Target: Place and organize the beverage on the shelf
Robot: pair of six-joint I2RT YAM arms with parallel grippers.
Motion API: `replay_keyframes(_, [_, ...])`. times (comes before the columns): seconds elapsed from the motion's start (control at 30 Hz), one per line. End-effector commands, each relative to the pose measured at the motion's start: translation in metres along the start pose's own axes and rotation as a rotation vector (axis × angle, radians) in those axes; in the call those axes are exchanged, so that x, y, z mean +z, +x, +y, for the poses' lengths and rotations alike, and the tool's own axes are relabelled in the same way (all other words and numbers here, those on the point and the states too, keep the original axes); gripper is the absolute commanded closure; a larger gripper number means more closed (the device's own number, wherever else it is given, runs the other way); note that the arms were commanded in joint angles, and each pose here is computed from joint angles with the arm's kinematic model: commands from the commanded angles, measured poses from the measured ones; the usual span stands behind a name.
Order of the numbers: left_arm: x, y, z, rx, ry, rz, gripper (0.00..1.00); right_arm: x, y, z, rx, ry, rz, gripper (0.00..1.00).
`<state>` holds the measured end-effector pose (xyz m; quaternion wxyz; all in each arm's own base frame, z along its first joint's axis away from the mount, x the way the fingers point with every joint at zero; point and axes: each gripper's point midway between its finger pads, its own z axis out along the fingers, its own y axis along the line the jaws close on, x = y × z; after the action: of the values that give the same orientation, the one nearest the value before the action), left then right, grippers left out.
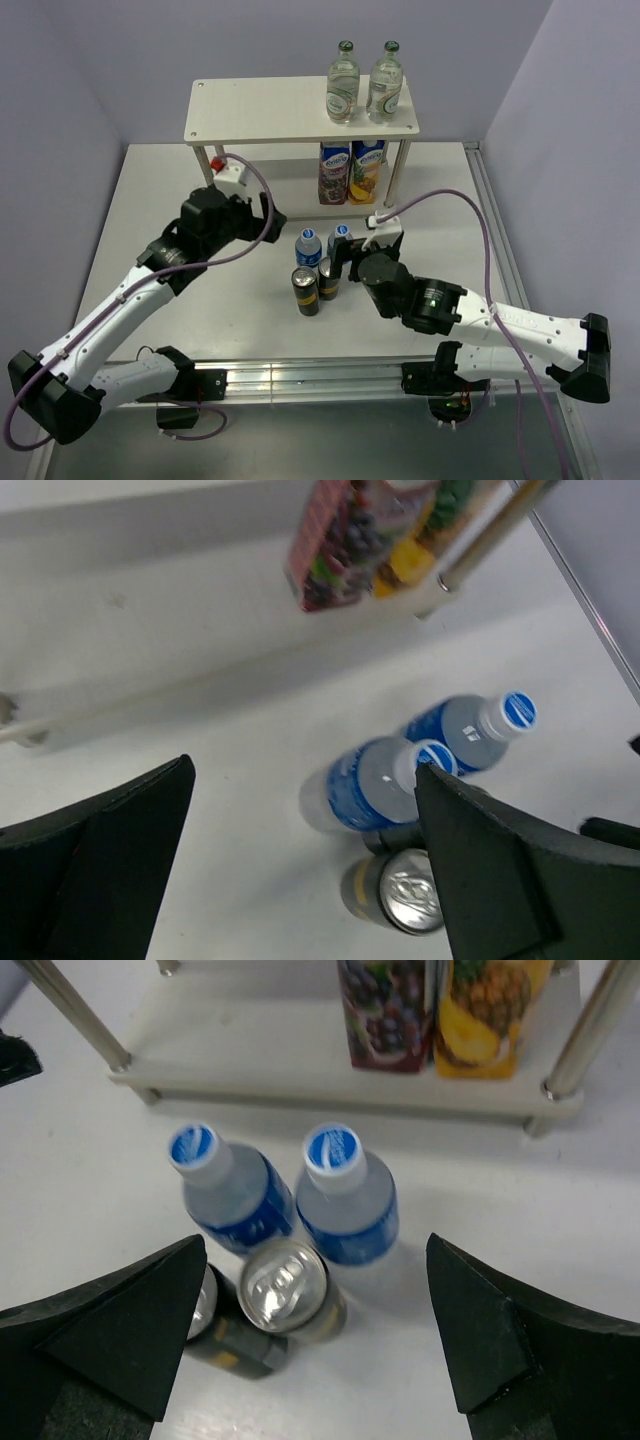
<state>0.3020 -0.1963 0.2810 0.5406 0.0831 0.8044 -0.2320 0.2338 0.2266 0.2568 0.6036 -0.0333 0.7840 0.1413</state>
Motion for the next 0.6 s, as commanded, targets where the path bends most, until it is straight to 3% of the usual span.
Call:
replay_keyframes(0.0, [-0.008, 0.004, -0.028, -0.038, 0.047, -0.004, 0.01, -0.015, 0.002, -0.018, 0.131, 0.022, -0.019, 0.03])
replay_keyframes(0.23, [-0.01, 0.052, -0.084, -0.036, 0.157, 0.024, 0.01, -0.023, 0.007, -0.039, 0.115, 0.066, -0.023, 0.02])
replay_keyframes(0.4, [0.019, 0.092, -0.086, 0.003, 0.102, 0.113, 0.0, -0.027, 0.012, -0.049, 0.121, 0.074, -0.033, 0.02])
replay_keyframes(0.57, [0.041, 0.106, -0.078, 0.002, 0.035, 0.102, 0.01, -0.029, 0.019, -0.053, 0.118, 0.078, -0.021, 0.01])
